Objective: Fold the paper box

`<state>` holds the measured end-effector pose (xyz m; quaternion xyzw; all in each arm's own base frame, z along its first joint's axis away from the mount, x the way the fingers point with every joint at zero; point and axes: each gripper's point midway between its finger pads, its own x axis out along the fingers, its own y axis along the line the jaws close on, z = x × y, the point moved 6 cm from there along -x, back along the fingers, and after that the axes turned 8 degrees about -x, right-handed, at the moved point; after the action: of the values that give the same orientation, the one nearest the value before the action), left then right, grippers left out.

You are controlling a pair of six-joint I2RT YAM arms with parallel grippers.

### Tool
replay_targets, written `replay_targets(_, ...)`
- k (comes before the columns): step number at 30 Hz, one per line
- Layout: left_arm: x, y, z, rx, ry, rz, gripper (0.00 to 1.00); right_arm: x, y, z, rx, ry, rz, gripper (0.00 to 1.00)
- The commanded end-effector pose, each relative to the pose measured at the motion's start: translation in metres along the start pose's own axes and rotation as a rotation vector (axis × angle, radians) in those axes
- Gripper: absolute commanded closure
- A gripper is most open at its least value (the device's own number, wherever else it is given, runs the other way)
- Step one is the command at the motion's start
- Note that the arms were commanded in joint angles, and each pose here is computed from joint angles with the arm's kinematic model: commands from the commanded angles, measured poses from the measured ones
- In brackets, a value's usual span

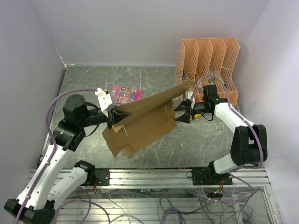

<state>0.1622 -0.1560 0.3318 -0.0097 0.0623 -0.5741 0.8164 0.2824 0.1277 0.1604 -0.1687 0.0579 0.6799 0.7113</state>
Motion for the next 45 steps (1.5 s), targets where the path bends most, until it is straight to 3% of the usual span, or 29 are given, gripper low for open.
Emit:
replay_targets(1, -0.002, -0.009, 0.0, -0.031, 0.034, -0.051, 0.93, -0.002, 0.001, 0.01, -0.15, -0.006, 0.078, 0.49)
replay_targets(3, -0.003, -0.01, -0.001, -0.029, 0.041, -0.051, 0.93, -0.003, 0.004, 0.01, -0.148, -0.004, 0.108, 0.5)
replay_targets(7, -0.003, -0.009, -0.002, -0.029, 0.049, -0.051, 0.93, -0.003, 0.01, 0.006, -0.159, -0.002, 0.157, 0.39)
replay_targets(13, -0.002, -0.007, -0.002, -0.03, 0.052, -0.05, 0.93, -0.002, 0.016, -0.003, -0.194, 0.016, 0.184, 0.44)
replay_targets(21, 0.002, -0.005, -0.001, -0.035, 0.048, -0.057, 0.93, 0.0, -0.001, -0.001, -0.382, 0.102, 0.094, 0.63)
replay_targets(26, 0.002, -0.005, 0.0, -0.036, 0.05, -0.058, 0.93, 0.005, -0.006, -0.004, -0.465, 0.155, 0.123, 0.75)
replay_targets(29, 0.002, -0.005, 0.0, -0.034, 0.051, -0.057, 0.93, 0.009, -0.009, -0.007, -0.506, 0.18, 0.138, 0.88)
replay_targets(31, 0.002, -0.005, 0.0, -0.037, 0.052, -0.058, 0.93, 0.012, -0.015, -0.008, -0.51, 0.192, 0.088, 1.0)
replay_targets(33, 0.002, -0.006, 0.001, -0.033, 0.042, -0.059, 0.93, 0.013, -0.018, -0.01, -0.474, 0.19, -0.016, 1.0)
replay_targets(34, 0.001, -0.006, 0.0, -0.035, 0.04, -0.06, 0.93, 0.013, -0.022, -0.007, -0.463, 0.177, -0.084, 1.0)
replay_targets(36, 0.001, -0.007, -0.001, -0.035, 0.039, -0.062, 0.93, 0.012, -0.024, -0.003, -0.364, 0.14, -0.192, 0.79)
replay_targets(45, 0.001, -0.008, 0.0, -0.028, 0.039, -0.077, 0.93, 0.015, -0.022, -0.008, -0.108, 0.046, -0.371, 0.49)
